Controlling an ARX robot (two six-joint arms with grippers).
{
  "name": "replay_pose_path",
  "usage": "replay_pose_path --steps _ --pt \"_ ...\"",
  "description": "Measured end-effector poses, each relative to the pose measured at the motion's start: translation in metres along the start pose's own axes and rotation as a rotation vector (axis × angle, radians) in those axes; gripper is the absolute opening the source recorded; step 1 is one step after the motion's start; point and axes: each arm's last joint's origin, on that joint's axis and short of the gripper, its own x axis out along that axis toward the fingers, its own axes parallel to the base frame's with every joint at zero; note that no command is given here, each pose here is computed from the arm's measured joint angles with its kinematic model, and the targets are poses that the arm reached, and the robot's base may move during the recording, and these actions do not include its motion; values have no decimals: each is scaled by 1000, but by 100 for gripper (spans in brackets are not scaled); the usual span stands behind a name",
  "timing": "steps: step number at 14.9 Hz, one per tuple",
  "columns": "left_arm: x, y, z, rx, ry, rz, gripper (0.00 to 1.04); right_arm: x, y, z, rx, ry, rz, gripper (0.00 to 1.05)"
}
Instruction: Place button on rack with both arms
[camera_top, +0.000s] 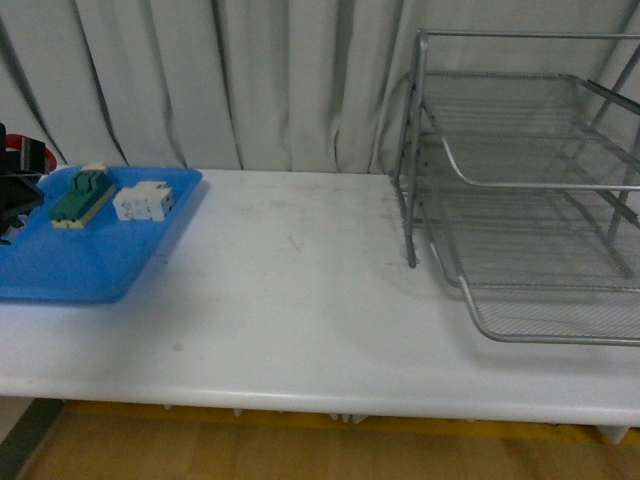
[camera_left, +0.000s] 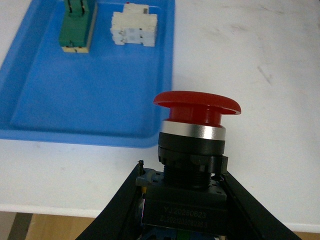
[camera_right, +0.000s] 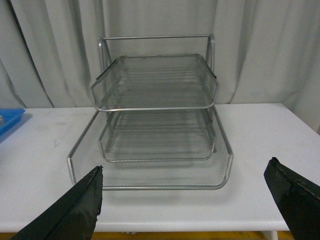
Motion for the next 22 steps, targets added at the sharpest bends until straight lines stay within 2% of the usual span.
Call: replay_pose_path --steps 9,13,17,22 --pt "0 -2 -5 7 13 -5 37 0 0 0 0 -1 -4 98" --pt "-8 -16 0 36 6 -42 37 0 0 0 0 -1 -3 98" --pt "-10 -76 34 131 -69 -187 37 0 0 0 0 -1 -1 98" --pt "4 -152 12 283 25 -383 37 0 0 0 0 -1 -1 98"
